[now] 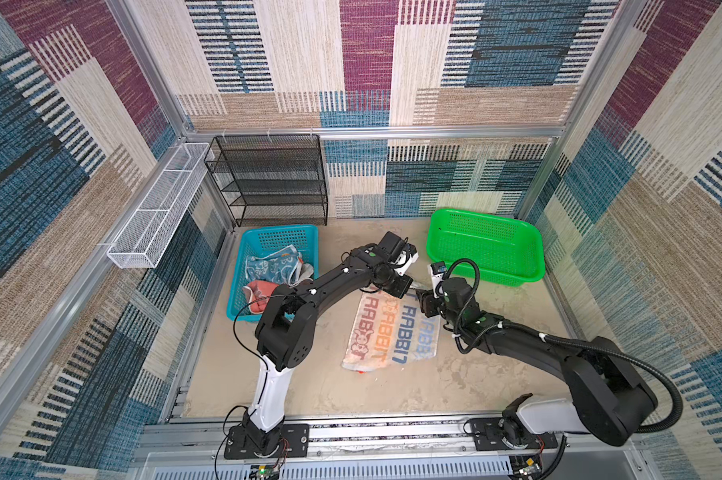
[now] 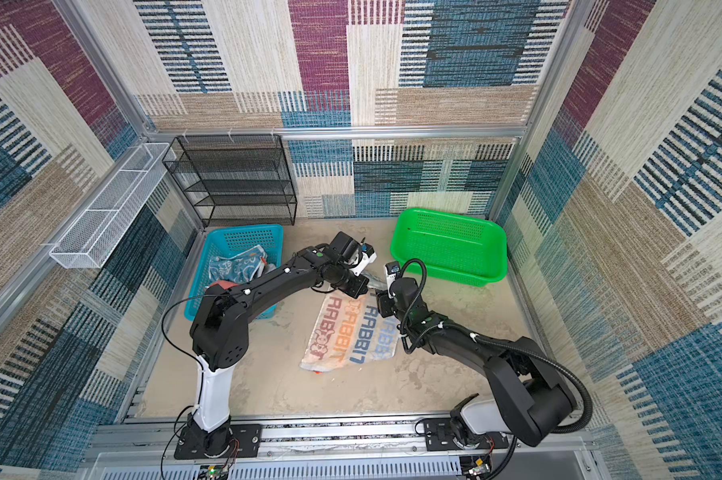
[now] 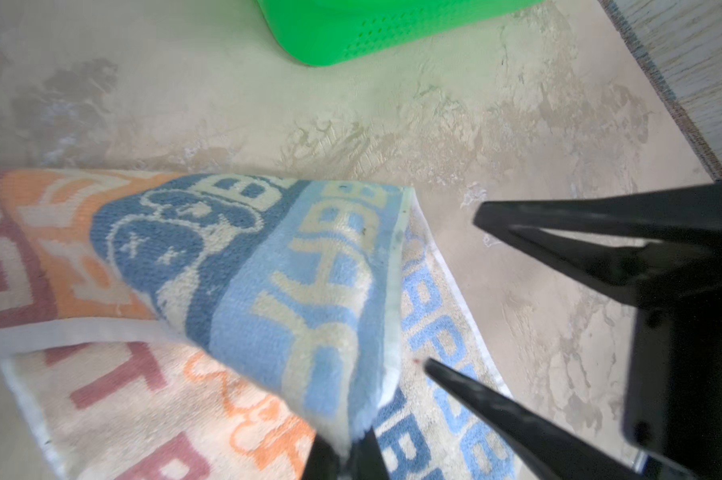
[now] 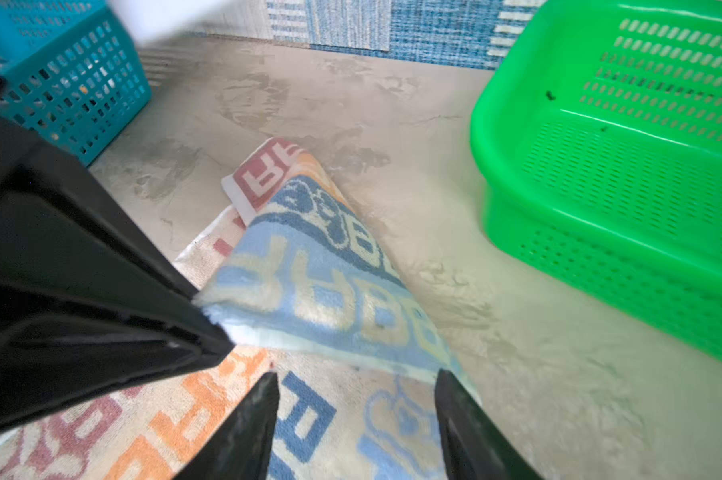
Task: Fold and stack the towels
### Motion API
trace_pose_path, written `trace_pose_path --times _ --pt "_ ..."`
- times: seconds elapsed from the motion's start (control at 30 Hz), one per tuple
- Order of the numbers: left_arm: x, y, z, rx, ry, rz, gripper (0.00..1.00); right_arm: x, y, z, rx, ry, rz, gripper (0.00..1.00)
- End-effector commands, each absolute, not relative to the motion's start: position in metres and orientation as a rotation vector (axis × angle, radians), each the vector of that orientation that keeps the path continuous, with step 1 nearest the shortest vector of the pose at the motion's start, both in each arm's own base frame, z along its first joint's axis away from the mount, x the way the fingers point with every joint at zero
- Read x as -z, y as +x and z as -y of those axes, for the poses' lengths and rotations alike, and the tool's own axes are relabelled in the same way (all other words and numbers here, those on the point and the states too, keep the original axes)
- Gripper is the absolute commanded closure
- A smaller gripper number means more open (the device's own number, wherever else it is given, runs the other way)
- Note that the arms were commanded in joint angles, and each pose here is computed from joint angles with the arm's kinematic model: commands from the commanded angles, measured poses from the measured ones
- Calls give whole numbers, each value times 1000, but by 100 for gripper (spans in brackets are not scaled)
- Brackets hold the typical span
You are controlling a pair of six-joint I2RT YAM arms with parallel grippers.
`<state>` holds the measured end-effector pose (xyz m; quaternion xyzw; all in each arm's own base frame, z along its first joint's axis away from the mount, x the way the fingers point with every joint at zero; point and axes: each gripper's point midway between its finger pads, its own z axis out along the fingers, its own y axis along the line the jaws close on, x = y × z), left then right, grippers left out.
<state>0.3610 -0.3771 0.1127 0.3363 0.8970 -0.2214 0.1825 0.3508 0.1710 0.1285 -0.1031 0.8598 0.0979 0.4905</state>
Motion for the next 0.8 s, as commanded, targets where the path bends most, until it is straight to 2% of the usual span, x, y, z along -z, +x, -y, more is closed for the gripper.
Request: trace_pose_path --times 0.0,0.17,0.27,0.33,0.5,0.63,0.77 --pt "-108 357 386 669 995 -2529 67 -140 345 -157 -217 -158 -2080 37" --pt "-107 368 381 577 988 -2521 48 -165 343 -158 -200 -238 -2012 36" --pt "-116 376 371 472 994 -2490 26 -169 347 -166 -181 -324 -2006 35" --pt "-122 385 357 373 974 -2477 18 -164 350 -175 -162 -427 -2024 36" --pt "-135 411 309 243 806 -2489 16 -134 352 -201 -133 -776 -2073 32" --pt "-138 428 263 271 570 -2530 17 -105 359 -202 -51 -899 -2170 33" --pt "-137 437 234 337 420 -2533 18 -79 357 -208 -71 -982 -2246 36"
